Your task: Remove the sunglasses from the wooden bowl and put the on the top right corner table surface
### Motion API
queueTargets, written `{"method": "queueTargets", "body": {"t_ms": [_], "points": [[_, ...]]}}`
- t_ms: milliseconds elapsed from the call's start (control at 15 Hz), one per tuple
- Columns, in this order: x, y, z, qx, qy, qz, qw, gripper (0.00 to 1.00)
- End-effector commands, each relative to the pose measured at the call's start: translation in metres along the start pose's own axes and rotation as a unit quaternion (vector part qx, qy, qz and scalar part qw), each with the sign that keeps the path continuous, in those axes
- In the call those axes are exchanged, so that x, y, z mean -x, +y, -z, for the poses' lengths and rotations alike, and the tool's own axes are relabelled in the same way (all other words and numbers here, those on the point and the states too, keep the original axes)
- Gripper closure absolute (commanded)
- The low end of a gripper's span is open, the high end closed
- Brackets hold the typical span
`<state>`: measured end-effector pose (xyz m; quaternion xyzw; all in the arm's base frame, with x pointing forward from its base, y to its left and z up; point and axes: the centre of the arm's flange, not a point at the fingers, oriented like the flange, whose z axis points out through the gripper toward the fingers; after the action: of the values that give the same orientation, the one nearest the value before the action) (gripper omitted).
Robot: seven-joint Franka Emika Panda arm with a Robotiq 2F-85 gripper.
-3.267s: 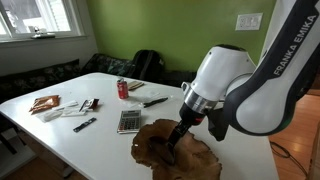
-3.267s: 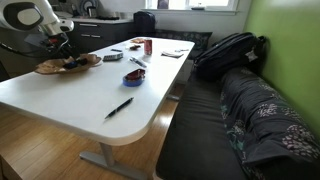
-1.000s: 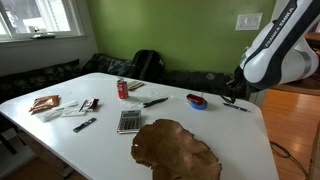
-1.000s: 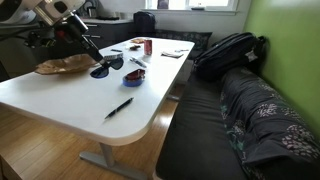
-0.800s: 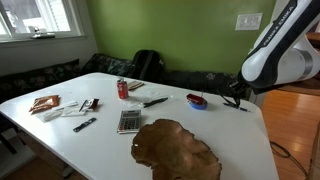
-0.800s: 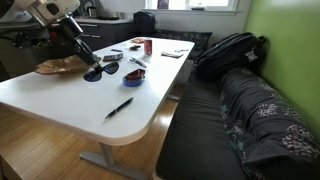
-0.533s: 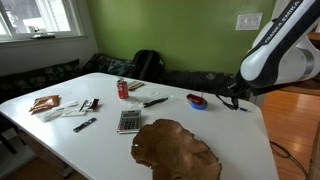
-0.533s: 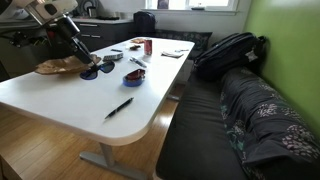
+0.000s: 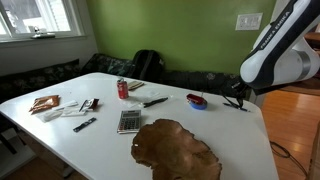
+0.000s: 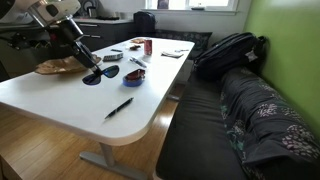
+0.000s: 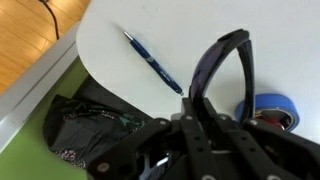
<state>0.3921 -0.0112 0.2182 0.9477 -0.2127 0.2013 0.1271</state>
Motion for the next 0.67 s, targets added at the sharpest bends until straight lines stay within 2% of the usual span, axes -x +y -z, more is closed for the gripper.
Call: {"method": "queueTargets", "body": {"t_ms": [0,333,600], "points": [[0.012,0.015,-0.025,-0.002,-0.038,-0.007,0.9992,0.97],[0.018,0.041,-0.033,0.002,-0.067,-0.003,0.9978,0.97],[0.026,0.056,-0.042,-0.007,-0.095,0.033,0.9950,0.97]]}}
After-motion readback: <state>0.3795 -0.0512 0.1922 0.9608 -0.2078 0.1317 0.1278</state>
